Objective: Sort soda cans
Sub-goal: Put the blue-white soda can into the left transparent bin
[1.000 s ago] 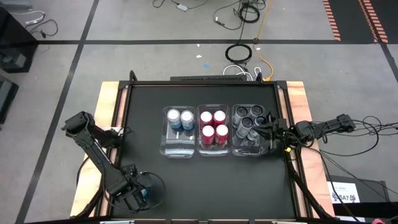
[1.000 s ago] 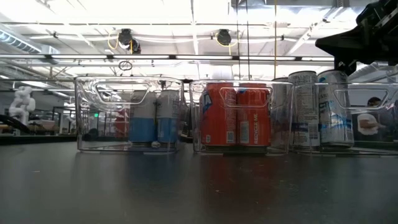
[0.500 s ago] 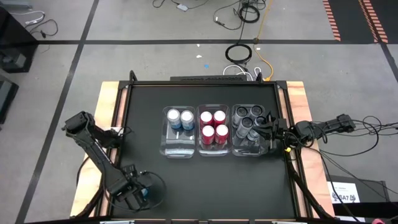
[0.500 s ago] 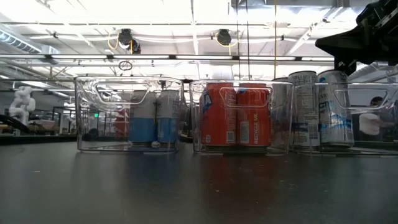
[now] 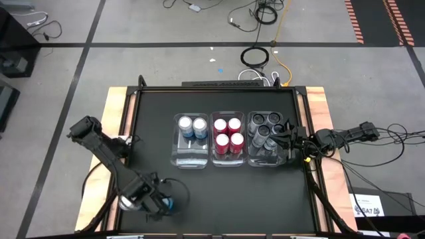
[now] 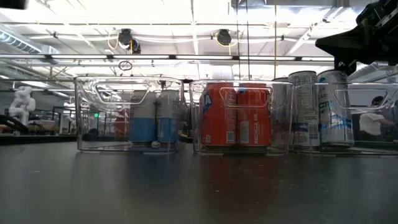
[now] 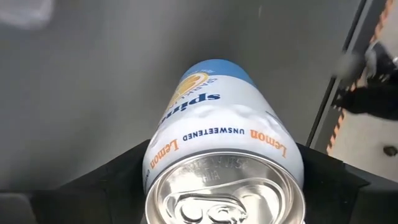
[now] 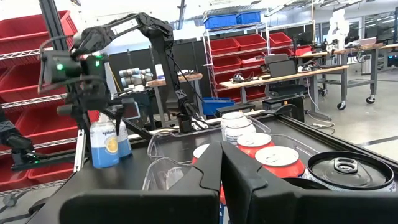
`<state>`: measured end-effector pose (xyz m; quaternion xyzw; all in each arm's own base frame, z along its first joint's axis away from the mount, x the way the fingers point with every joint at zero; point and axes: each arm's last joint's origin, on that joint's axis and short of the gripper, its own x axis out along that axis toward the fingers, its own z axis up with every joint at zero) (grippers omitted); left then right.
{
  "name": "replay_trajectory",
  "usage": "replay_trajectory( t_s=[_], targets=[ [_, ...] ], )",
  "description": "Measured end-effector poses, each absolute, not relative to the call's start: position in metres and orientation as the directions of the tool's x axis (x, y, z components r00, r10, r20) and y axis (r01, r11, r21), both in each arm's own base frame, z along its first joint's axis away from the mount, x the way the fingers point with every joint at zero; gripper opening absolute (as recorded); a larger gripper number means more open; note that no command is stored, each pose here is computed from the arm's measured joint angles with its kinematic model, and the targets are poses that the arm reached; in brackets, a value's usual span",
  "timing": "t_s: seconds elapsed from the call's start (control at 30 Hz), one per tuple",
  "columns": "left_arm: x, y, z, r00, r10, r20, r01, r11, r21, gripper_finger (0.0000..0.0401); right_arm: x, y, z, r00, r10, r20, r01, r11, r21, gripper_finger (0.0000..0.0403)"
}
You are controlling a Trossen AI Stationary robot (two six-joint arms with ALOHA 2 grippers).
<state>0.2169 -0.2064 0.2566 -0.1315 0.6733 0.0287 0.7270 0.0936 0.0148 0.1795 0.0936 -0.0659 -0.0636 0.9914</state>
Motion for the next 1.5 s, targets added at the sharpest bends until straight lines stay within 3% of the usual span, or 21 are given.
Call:
replay_trajectory(
  t_s=[0.4, 0.57, 0.7, 0.87, 1.5],
  targets=[
    [0.242, -0.136, 0.335, 0.382, -0.204, -0.901, 0.021, 0.977, -0.213, 0.0319, 0.094, 0.015, 0.179, 0.983, -0.138, 0.119, 0.114, 0.974, 0.194, 0.0000],
    [0.252, -0.096, 0.356, 0.465, -0.123, -0.877, 0.032, 0.992, -0.122, 0.0319, 0.094, 0.015, 0.180, 0.983, -0.139, 0.119, 0.114, 0.974, 0.194, 0.0000],
    [0.261, -0.063, 0.352, 0.435, -0.042, -0.900, 0.009, 0.999, -0.042, 0.0318, 0.094, 0.015, 0.180, 0.983, -0.138, 0.119, 0.114, 0.974, 0.194, 0.0000],
    [0.278, -0.028, 0.331, 0.299, 0.016, -0.954, 0.015, 1.000, 0.021, 0.0318, 0.094, 0.015, 0.180, 0.983, -0.138, 0.119, 0.114, 0.974, 0.194, 0.0000],
    [0.342, 0.019, 0.249, 0.114, 0.009, -0.993, 0.064, 0.998, 0.016, 0.0333, 0.094, 0.015, 0.179, 0.983, -0.139, 0.119, 0.114, 0.974, 0.194, 0.0000]
  ],
)
